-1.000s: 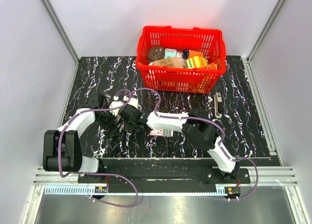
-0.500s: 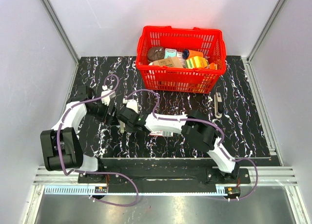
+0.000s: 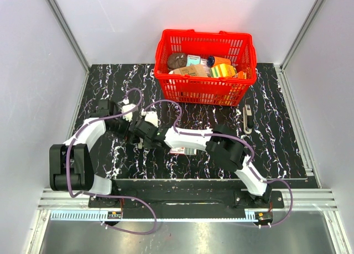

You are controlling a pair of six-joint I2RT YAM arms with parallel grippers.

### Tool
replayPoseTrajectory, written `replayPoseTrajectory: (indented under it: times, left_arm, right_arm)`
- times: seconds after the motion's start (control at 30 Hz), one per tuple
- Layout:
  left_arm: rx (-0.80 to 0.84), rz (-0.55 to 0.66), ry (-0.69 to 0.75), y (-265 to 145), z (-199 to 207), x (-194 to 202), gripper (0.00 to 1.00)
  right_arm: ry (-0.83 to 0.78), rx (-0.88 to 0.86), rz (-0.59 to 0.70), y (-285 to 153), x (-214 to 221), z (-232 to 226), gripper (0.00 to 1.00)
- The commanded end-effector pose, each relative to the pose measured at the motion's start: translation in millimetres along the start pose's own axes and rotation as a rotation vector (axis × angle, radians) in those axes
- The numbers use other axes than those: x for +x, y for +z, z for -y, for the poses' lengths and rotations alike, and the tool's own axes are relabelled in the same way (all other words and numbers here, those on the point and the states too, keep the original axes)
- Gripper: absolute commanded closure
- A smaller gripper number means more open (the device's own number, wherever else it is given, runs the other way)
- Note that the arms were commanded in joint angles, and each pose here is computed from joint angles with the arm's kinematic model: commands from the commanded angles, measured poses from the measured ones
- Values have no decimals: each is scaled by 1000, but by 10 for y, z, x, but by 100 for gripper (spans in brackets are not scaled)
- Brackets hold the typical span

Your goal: Unload the staples from the stapler

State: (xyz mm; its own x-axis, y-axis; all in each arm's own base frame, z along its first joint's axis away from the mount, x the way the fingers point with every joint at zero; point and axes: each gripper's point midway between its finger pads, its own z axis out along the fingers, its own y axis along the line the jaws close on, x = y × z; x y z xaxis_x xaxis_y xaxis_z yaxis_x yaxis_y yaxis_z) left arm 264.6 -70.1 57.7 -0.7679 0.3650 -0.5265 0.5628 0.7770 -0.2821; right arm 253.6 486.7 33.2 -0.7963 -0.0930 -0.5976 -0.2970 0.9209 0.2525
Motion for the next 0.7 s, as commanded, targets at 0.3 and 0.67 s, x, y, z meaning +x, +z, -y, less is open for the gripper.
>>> replayPoseTrajectory:
  times: [0.3, 0.67]
  left_arm:
    - [-99, 32, 4, 190, -189, -191, 5]
    - [-26, 62, -5, 85, -7, -276, 12]
  right_arm:
    - [85, -104, 86, -201, -353, -374, 94]
    - [195, -163, 137, -379, -653, -374, 98]
